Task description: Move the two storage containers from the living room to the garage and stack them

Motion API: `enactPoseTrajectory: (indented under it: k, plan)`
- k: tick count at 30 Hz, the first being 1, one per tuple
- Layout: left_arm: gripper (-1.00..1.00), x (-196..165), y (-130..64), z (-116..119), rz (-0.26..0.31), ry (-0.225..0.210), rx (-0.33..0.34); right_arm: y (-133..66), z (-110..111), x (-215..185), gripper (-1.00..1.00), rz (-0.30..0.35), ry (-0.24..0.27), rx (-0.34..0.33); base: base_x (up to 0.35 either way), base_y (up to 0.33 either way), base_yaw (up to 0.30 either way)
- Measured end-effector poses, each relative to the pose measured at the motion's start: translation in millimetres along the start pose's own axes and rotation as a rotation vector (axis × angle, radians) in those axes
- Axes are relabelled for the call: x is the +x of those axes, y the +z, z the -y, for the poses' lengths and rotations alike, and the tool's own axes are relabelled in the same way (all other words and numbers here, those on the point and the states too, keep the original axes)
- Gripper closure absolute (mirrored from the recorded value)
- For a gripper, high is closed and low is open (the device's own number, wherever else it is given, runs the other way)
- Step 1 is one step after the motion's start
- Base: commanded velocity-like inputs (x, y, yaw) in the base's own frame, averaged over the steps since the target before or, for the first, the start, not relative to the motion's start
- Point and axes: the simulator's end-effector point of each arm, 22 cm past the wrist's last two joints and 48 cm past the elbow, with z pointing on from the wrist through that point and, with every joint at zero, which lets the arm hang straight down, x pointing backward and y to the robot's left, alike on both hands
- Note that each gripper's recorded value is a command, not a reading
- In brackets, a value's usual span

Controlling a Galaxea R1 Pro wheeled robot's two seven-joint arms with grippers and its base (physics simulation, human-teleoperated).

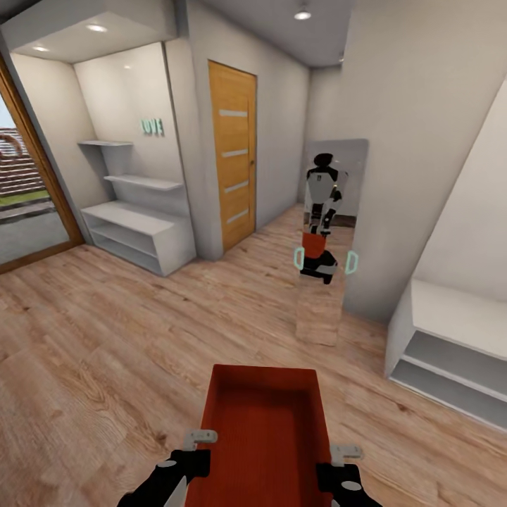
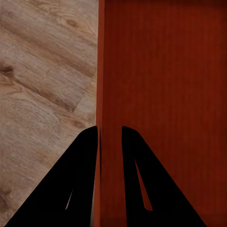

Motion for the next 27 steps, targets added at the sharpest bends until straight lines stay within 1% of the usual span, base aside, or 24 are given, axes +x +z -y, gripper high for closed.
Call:
enactPoseTrajectory:
  k: [5,22,27]
  plan:
    - [1.00,0.2,0.0,-0.1,-0.001,0.000,0.000,0.0,-0.1,0.0,1.00,-0.001,-0.001,0.000,0.323,0.000,0.191]
    - [1.00,0.2,0.0,-0.1,-0.001,0.000,0.000,0.0,-0.2,0.2,1.00,-0.001,0.000,0.000,0.323,0.000,0.262]
    - [1.00,0.2,0.0,-1.3,-0.001,0.000,0.000,-0.3,-1.2,0.3,1.00,-0.001,0.001,0.001,0.323,0.000,0.059]
